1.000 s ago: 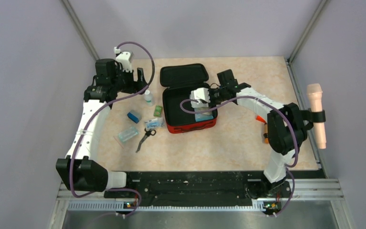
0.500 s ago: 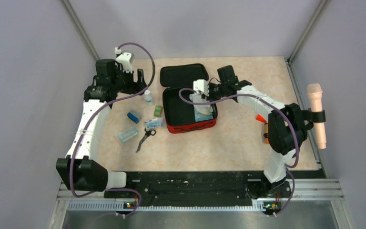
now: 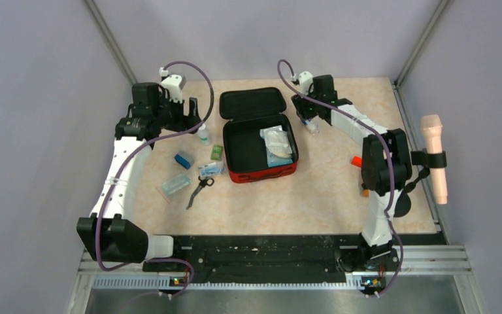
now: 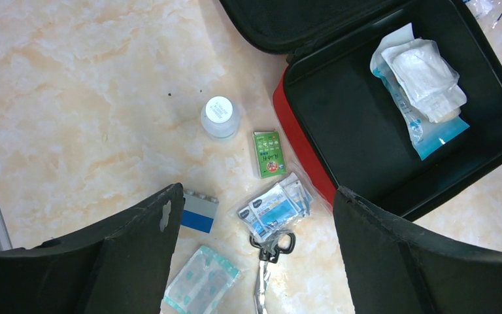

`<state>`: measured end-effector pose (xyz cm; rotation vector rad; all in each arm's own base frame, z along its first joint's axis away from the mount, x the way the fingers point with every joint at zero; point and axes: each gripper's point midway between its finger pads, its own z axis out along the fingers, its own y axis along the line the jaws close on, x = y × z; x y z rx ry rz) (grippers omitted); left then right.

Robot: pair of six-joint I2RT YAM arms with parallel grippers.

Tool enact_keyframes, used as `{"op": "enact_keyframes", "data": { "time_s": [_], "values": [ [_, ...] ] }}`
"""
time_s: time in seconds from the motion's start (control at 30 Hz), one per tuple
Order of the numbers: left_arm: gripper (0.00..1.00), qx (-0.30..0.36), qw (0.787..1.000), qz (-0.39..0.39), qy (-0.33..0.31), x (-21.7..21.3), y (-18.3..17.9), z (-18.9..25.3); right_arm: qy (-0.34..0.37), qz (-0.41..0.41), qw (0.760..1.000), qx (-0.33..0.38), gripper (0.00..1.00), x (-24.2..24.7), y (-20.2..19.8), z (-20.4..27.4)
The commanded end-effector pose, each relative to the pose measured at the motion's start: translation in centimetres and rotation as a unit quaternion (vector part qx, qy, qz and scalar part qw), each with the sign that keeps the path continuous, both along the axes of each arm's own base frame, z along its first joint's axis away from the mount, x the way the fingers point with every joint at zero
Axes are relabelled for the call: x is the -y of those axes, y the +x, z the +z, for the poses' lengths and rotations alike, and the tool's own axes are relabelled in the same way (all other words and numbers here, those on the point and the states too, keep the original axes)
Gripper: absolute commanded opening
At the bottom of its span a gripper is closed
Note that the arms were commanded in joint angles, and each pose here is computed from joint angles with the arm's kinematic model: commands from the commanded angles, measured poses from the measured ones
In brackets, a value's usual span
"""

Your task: Organize the medicine kit

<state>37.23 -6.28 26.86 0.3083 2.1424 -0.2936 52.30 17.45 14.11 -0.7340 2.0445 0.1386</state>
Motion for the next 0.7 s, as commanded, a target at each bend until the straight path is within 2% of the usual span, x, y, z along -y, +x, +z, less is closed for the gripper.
{"op": "enact_keyframes", "data": {
  "time_s": [0.0, 0.17, 0.43, 0.57, 0.67],
  "values": [
    [0.88, 0.038, 0.999, -0.002, 0.003, -0.2, 0.1, 2.3, -0.004, -0.047, 0.996, -0.082, 0.52, 1.5, -0.9, -4.2],
    [0.88, 0.031, 1.0, -0.003, 0.003, -0.2, 0.0, 1.9, -0.031, -0.046, 0.994, -0.092, 0.53, 2.1, -0.2, -6.5],
    [0.89, 0.038, 0.999, -0.001, 0.006, -0.3, 0.0, 2.4, -0.056, -0.054, 0.992, -0.103, 0.47, 2.9, 0.1, -9.1],
    [0.89, 0.037, 0.999, -0.001, 0.004, -0.2, -0.1, 2.2, -0.085, -0.071, 0.99, -0.092, 0.32, 4.1, 0.6, -9.6],
    [0.89, 0.038, 0.999, -0.001, 0.002, -0.2, -0.2, 2.4, -0.061, -0.085, 0.99, -0.09, 0.21, 4.1, 0.8, -7.9]
  ]
}}
